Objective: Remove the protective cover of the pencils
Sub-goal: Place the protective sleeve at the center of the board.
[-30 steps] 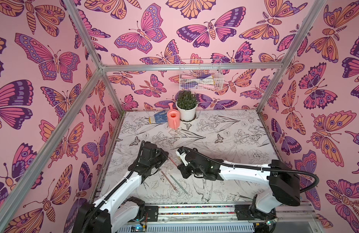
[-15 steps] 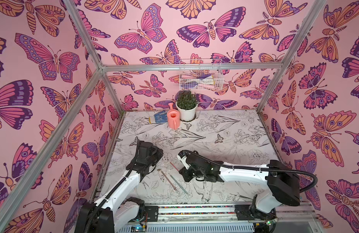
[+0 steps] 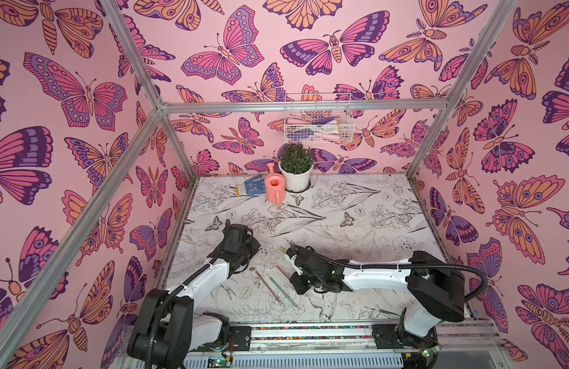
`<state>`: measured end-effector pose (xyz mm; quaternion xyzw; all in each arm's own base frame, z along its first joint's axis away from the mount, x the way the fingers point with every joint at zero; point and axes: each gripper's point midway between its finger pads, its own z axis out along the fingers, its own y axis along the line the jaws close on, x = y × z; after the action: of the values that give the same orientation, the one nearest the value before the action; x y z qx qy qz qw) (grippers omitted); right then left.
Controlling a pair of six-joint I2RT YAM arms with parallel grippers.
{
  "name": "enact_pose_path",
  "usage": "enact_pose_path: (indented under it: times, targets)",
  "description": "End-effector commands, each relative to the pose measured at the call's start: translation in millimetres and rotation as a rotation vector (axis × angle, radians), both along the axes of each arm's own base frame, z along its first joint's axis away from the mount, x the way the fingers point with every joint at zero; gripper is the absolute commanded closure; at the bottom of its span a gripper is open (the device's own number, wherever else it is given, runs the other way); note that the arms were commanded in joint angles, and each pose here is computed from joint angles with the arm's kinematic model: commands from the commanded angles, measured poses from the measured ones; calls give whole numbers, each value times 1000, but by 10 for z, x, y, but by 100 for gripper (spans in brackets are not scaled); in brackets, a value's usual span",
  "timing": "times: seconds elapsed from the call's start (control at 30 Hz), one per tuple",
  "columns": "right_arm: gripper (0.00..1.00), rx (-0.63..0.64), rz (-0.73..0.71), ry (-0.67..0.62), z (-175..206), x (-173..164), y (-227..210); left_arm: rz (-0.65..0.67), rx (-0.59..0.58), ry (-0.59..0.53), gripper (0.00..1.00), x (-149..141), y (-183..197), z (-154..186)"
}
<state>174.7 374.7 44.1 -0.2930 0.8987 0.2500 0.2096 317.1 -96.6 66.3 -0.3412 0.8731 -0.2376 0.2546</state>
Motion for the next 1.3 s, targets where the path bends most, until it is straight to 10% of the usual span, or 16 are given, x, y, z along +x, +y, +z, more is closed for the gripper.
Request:
enact_pose_path:
  times: [0.0,0.73,1.27]
  targets:
    - [100,-5,-24,4,-97,11,7,-21,48,49,91,19,41,-85]
    - [99,-32,-28,32,-313,-40,-38,-24,150,205,94,104,115,-425]
    - [68,7,-8,-34,136,19,-7,-25,177,297,93,117,126,-599]
